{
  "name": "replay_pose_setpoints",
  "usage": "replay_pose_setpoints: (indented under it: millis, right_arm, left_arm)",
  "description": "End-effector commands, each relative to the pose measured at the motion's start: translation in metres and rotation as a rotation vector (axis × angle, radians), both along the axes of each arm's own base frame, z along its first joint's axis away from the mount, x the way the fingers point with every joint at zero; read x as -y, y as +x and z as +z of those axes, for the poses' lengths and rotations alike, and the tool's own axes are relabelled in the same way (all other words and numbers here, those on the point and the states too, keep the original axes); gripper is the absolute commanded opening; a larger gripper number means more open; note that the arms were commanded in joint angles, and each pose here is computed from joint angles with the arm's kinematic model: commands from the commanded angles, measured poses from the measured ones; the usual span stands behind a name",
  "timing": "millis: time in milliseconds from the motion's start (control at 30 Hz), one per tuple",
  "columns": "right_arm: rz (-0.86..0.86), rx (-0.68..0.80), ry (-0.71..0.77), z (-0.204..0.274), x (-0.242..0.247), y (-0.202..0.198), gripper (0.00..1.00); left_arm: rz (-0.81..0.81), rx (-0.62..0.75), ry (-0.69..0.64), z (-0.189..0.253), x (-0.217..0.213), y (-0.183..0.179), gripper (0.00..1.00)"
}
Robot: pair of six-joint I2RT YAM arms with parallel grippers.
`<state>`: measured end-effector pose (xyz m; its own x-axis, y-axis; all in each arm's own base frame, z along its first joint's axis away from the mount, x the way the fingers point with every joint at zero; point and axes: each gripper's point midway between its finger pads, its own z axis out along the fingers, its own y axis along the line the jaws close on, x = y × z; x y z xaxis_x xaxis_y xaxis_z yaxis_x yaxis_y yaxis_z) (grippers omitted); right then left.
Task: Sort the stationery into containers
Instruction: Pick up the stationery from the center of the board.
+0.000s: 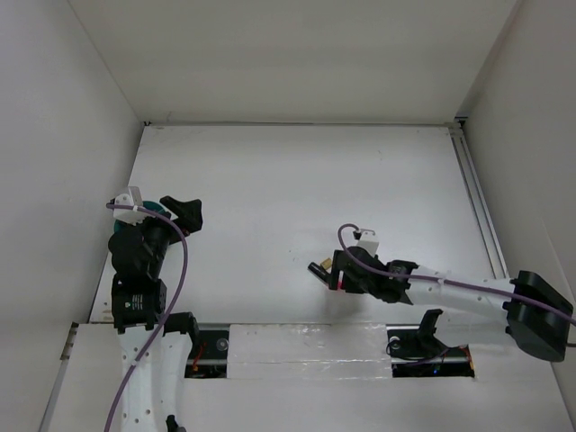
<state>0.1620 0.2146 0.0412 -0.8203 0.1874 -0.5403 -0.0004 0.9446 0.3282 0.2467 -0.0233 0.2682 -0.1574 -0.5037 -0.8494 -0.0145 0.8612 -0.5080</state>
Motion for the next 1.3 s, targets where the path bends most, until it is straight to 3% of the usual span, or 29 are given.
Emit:
replay_pose_setpoints:
  millis: [0,167,400,633,867,1133,1200,1267]
  right_arm:
    - [0.04,0.06,-0.034,0.011,-0.011,0.013,0.76]
    - [0.196,0.021,-0.068,-0.002,-0.034,0.009,0.76]
    - [0.248,-0.008,-0.079,-0.011,-0.041,0.005,0.74]
    - [0.238,-0.046,-0.094,-0.015,-0.035,-0.001,0.57]
    - [0.25,-0.084,-0.137,-0.024,-0.028,-0.012,0.54]
    - [0.291,-0.141,-0.191,-0.041,-0.036,-0.022,0.33]
    - [0.307,-0.156,-0.222,-0.047,-0.035,-0.025,0.23]
    - [0.316,-0.166,-0.238,-0.05,-0.036,-0.028,0.05]
  left_arm:
    - [-0.019,0.07,0.015,0.022,0.003,0.0,1.0]
    - [-0.019,0.061,0.014,0.018,0.003,0.001,1.0]
    - [-0.028,0.061,0.013,0.018,0.005,0.0,1.0]
    - [-0.028,0.07,0.014,0.02,0.004,0.001,1.0]
    - [-0.028,0.061,0.013,0.018,0.004,0.003,1.0]
    - [0.053,0.037,0.02,0.015,-0.01,0.003,1.0]
    - [0.065,0.036,0.012,0.015,-0.011,0.003,1.0]
    - [0.078,0.027,0.013,0.012,-0.013,0.002,1.0]
